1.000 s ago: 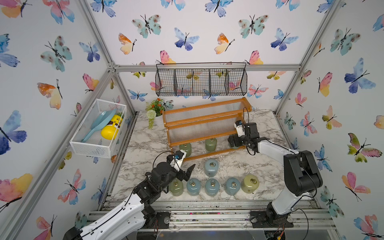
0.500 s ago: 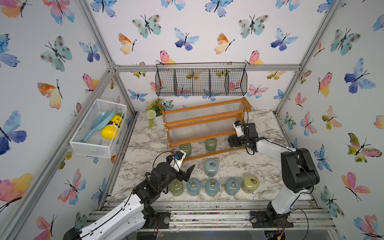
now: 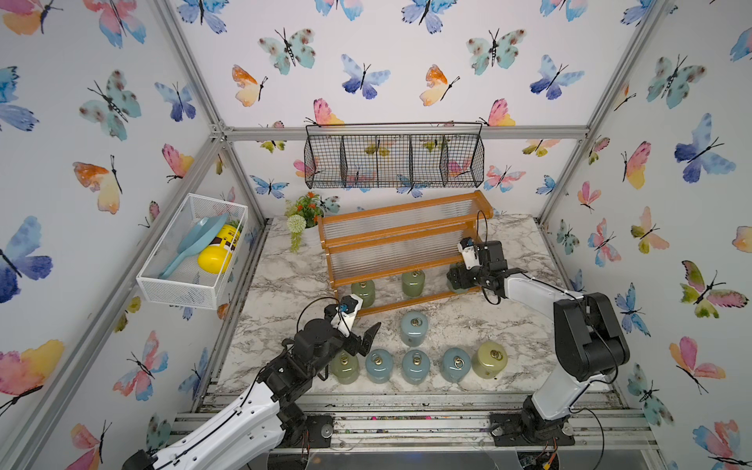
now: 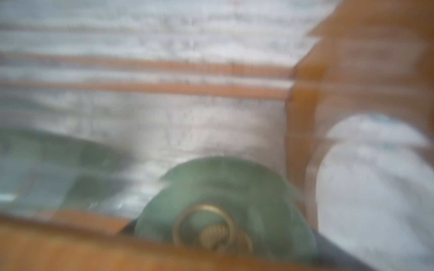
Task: Remove the tea canisters from the shelf
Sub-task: Pick up the tea canister from the shelf.
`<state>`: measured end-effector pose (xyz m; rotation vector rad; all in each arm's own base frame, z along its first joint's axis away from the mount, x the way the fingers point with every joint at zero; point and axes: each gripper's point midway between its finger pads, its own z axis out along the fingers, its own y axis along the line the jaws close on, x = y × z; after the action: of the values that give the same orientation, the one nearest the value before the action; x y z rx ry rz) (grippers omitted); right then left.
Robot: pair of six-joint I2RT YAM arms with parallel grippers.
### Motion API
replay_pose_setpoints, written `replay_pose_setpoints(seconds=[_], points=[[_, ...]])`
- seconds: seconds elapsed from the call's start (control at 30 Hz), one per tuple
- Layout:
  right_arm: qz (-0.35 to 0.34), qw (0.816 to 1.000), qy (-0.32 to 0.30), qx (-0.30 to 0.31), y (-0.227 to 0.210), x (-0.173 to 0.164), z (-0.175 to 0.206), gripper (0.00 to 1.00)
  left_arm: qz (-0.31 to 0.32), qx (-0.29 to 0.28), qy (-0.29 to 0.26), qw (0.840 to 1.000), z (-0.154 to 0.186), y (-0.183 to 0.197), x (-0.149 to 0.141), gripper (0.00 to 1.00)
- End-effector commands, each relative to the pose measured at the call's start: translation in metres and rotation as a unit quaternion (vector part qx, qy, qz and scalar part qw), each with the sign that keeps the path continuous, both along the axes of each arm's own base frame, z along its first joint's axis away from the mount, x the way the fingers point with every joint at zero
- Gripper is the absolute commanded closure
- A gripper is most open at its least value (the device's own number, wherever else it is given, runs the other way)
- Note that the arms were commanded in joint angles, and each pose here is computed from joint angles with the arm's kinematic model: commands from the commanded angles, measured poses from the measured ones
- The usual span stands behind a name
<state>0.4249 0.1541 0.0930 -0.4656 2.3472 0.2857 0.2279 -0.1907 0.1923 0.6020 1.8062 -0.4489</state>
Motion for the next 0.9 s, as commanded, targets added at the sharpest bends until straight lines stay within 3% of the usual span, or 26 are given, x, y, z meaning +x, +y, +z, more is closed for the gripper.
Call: replay_pose_setpoints(seconds=[0.0, 0.3, 0.53, 0.87], points=[[0.011, 0.999, -0.023, 0.039, 0.007, -0.011, 0.033, 0.22, 0.012, -0.003, -0.001, 1.000, 0.001, 0.004, 0.002, 0.01], [0.008, 0.996, -0.013, 0.086, 0.007, -0.047, 0.049, 0.24, 0.012, 0.000, -0.001, 1.000, 0.000, 0.004, 0.002, 0.02], [0.007, 0.993, 0.011, 0.118, 0.017, -0.079, 0.038, 0.26, 0.006, 0.000, 0.003, 1.000, -0.002, 0.002, 0.001, 0.02], [0.013, 0.995, 0.031, 0.093, 0.039, -0.107, 0.018, 0.26, 0.001, 0.002, 0.003, 1.000, -0.002, 0.000, 0.001, 0.02]])
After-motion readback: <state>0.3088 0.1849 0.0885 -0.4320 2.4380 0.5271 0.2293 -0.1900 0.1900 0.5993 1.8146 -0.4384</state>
